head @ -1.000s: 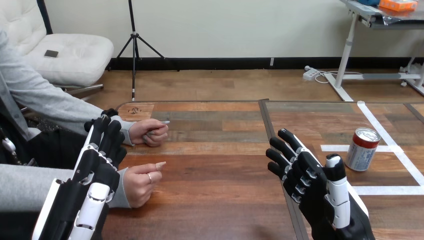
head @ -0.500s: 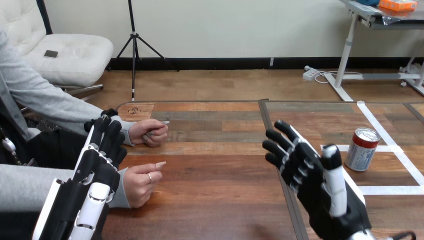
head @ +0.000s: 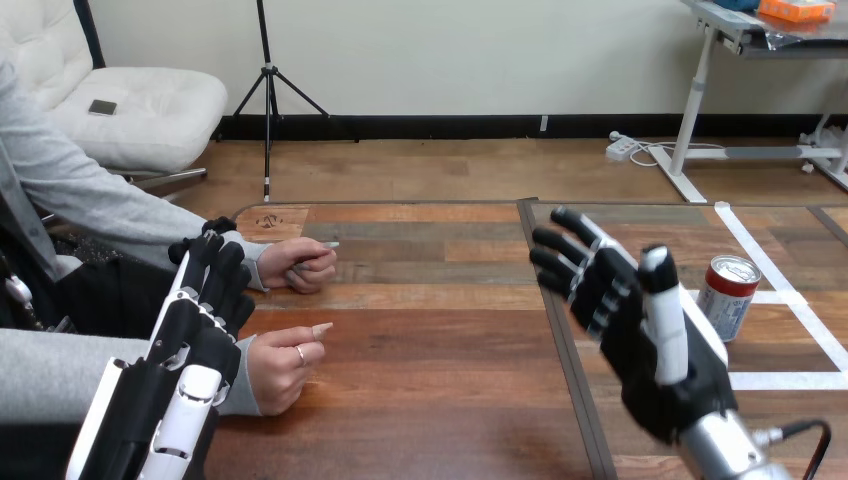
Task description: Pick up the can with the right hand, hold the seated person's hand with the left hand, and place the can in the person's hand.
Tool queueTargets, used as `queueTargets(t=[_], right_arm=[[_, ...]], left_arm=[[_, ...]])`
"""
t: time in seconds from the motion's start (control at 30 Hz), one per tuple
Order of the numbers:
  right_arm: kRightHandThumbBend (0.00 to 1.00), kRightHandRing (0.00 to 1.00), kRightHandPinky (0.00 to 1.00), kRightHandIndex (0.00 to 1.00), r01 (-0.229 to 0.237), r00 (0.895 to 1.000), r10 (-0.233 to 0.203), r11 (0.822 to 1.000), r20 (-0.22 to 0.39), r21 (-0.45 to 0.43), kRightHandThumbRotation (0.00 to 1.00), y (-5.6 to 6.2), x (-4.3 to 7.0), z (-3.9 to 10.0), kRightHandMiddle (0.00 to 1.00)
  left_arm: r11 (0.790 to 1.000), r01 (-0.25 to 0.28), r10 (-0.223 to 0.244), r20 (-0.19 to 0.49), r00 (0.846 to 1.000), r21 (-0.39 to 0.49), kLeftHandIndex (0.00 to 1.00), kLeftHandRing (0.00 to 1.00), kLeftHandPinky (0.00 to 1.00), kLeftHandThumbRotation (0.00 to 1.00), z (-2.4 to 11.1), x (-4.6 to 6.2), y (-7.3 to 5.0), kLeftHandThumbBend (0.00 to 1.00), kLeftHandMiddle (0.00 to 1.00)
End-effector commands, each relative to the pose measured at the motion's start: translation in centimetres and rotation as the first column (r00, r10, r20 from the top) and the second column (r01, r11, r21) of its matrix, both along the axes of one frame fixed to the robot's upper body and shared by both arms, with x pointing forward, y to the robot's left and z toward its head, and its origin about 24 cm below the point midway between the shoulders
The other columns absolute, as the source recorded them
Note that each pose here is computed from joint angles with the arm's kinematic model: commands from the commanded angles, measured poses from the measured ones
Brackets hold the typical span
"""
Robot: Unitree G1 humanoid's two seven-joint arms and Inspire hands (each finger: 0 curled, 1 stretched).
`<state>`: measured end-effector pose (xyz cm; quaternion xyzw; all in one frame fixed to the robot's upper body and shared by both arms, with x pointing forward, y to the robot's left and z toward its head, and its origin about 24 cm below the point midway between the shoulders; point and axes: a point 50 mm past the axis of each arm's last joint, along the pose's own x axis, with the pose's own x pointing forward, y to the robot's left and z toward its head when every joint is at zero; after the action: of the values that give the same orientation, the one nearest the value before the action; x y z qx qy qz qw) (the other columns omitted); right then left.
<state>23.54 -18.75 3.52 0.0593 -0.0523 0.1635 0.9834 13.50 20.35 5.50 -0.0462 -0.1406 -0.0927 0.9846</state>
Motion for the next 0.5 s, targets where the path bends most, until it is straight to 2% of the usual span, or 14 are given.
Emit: queueTargets(t=[0.0, 0.47], right_arm=[[0.87, 0.91, 0.94, 0.91, 0.036, 0.99, -0.032, 0.999, 0.138, -0.026, 1.0, -0.8, 2.9, 2.7, 0.89], [0.89, 0.91, 0.94, 0.91, 0.095, 0.979, -0.084, 0.994, 0.187, -0.054, 1.0, -2.3, 5.5, 4.1, 0.89]], left_arm=[[0.999, 0.018, -0.021, 0.102, 0.995, 0.029, 1.0, 1.0, 1.0, 0.75, 1.8, 1.1, 0.0, 0.53, 1.0], [1.0, 0.016, -0.019, 0.096, 0.995, 0.026, 1.0, 1.0, 1.0, 0.75, 1.8, 1.0, -0.1, 0.51, 1.0]])
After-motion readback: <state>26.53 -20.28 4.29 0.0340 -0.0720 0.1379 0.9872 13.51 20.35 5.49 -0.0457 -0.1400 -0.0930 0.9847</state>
